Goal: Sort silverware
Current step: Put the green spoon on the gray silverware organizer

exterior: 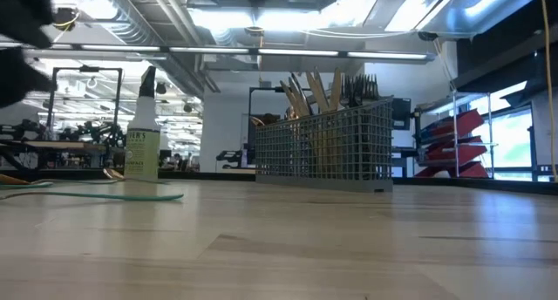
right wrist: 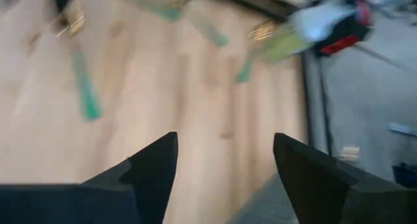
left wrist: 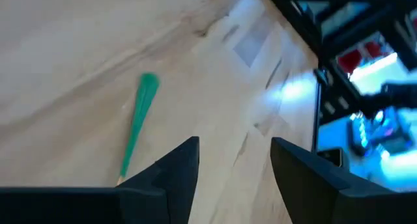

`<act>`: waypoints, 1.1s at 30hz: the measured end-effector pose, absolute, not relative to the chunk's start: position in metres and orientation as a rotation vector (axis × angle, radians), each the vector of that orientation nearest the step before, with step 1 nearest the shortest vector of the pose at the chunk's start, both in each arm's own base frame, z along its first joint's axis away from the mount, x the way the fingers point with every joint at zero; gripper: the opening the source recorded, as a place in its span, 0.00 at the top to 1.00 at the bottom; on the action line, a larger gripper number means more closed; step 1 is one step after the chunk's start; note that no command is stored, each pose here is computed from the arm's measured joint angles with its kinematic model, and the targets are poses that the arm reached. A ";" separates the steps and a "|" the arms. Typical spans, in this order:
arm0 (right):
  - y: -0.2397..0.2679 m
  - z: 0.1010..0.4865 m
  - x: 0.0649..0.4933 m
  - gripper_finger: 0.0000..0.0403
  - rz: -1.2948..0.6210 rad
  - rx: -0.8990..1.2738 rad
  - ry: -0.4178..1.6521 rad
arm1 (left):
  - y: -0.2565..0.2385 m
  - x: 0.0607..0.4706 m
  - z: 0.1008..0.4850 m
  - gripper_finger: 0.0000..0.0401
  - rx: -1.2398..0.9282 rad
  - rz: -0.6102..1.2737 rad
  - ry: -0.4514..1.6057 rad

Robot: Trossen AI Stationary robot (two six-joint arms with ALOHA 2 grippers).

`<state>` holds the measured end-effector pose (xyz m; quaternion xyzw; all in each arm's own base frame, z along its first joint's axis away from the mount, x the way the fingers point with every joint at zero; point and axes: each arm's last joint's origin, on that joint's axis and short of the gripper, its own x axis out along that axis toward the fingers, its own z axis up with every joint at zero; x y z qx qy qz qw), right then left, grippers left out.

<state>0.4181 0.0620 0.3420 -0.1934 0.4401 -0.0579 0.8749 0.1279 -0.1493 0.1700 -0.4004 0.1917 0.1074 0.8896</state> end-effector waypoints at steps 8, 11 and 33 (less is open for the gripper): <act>0.100 0.269 0.390 0.55 -0.112 -0.309 0.984 | -0.163 0.120 0.155 0.58 -1.019 0.261 0.390; 0.120 0.251 0.372 0.57 -0.095 -0.295 0.956 | -0.164 0.118 0.155 0.60 -1.075 0.264 0.412; 0.142 0.183 0.392 0.57 0.128 -0.214 0.548 | -0.125 0.082 0.160 0.61 -1.125 0.447 0.904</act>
